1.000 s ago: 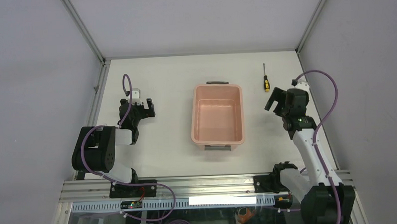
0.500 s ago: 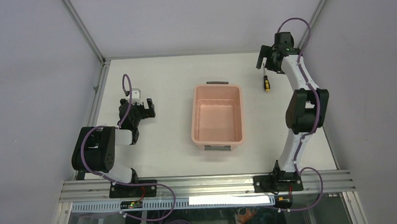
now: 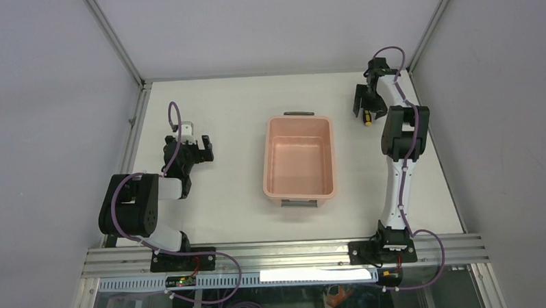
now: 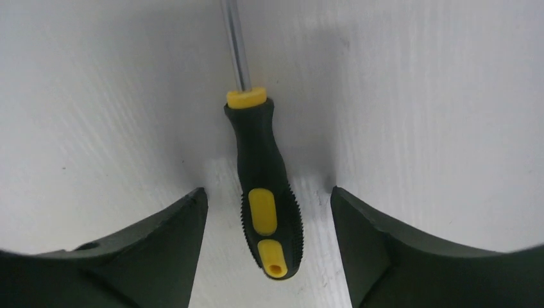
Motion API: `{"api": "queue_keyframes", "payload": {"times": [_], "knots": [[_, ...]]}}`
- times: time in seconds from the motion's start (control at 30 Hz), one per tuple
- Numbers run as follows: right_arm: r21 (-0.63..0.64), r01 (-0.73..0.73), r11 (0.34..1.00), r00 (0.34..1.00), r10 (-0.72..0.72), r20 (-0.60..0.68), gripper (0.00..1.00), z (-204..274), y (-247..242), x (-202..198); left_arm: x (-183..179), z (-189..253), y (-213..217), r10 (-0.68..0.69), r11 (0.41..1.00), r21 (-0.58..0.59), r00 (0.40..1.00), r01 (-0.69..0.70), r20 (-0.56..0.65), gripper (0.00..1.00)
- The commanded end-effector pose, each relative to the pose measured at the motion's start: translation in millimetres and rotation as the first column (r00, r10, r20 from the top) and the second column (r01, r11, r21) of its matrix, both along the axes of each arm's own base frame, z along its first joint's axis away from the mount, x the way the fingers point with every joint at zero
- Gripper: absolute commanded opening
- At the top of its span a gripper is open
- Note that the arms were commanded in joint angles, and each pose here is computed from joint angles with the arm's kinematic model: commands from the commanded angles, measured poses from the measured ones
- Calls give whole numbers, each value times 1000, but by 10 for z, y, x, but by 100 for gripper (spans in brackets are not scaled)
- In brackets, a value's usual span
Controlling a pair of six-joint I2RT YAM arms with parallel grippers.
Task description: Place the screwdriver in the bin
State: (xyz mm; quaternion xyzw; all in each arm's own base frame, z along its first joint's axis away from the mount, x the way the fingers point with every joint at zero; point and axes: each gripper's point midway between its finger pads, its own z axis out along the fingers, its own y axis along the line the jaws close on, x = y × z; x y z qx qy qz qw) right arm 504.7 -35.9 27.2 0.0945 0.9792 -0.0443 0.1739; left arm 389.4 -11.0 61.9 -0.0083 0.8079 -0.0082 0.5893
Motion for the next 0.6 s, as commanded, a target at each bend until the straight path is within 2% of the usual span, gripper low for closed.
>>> {"api": "queue_keyframes", "payload": {"times": [0.0,0.03,0.1,0.17,0.33,0.57], "knots": [[-13,-1,1000,1000,2,11,58,-42,-84,113,45,167,-51,-8,1000,-19,998,9,55,99],[-9,2,1000,1000,-1,7,41,-45,-77,111,45,171,-51,-8,1000,-19,998,9,56,99],[-6,7,1000,1000,-6,12,14,27,-69,105,46,172,-46,-7,1000,-19,998,8,56,99],[1,5,1000,1000,-5,31,2,207,-50,88,45,167,-46,-7,1000,-19,998,8,55,99],[-12,54,998,994,-53,100,0,991,-70,-88,45,168,-51,-8,1000,-19,998,9,55,99],[-39,133,990,978,-124,169,0,1862,79,-821,45,168,-48,-7,1000,-19,998,8,55,99]]}}
